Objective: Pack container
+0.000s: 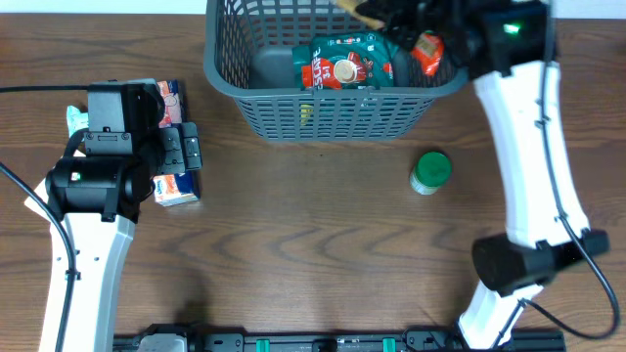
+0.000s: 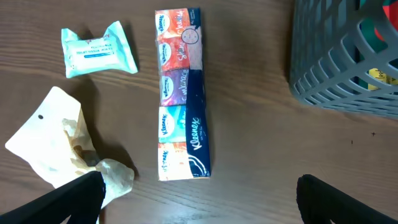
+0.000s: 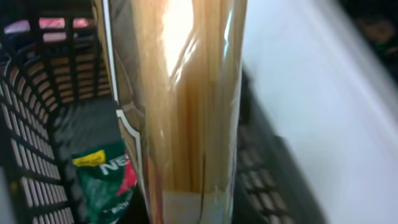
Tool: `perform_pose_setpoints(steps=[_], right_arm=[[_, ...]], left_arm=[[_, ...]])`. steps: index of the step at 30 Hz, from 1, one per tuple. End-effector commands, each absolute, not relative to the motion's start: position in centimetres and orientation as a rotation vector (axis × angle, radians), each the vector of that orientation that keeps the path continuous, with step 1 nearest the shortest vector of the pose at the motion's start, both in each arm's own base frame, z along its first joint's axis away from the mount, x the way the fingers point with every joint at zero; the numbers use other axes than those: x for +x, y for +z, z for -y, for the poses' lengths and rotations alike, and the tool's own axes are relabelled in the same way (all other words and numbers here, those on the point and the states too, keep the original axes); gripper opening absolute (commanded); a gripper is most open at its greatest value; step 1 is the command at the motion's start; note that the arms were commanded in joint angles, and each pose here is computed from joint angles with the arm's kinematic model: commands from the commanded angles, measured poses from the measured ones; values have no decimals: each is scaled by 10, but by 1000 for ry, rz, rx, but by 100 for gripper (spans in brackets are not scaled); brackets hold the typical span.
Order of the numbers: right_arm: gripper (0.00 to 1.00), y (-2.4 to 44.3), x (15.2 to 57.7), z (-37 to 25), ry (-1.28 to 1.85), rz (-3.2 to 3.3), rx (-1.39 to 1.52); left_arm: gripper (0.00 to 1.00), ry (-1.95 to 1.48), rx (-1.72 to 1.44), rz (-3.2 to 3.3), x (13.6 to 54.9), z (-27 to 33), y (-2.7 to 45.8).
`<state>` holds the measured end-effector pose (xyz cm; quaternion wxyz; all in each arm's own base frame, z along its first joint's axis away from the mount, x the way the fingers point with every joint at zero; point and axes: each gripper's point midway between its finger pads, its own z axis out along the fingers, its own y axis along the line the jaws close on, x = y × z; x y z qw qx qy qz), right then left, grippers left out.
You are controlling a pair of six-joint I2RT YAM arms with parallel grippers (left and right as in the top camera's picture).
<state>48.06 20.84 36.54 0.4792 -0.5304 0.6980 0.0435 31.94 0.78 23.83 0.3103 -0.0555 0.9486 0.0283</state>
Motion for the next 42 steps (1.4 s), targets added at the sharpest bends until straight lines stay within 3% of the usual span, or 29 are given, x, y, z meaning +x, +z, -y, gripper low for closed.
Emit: perform_pose_setpoints(steps=[1,12,17,24,25,26,27,28,31,33,37,40,42], right_arm=[[1,355,484,-232,140,-1676,-1341],[1,216,500,-240,264,-1968,-1489],[1,181,488,-237,310,-2051,-1567],[3,169,472,-231,341,-2095,-1639],[10,169,471,-231,342,-2097,-1639],[24,169,471,-231,344,-2099,-1639],[45,168,470,-231,349,-2112,-1627],[52,169,470,-231,353,-2125,-1611],[64,169,471,-231,352,-2125,-1604],[84,174,476,-232,339,-2110,-1586],[88,212,492,-235,305,-2070,-1456],[99,272,504,-232,280,-2007,-1292],[99,317,507,-222,254,-1954,-1181]], left_arm=[[98,89,-143,-2490,321,-11,245],[98,89,-143,-2491,321,-11,245],[99,89,-142,-2491,321,-11,245],[98,90,-143,-2492,321,-11,244],[99,89,-143,-2491,321,-11,245],[98,89,-143,-2492,321,-11,244],[99,90,-143,-2492,321,-11,244],[99,90,-143,-2492,321,-11,244],[99,89,-143,-2491,321,-11,245],[99,89,-143,-2491,321,-11,245],[99,90,-143,-2490,321,-11,245],[99,90,-143,-2490,321,-11,245],[98,90,-142,-2491,321,-11,245]])
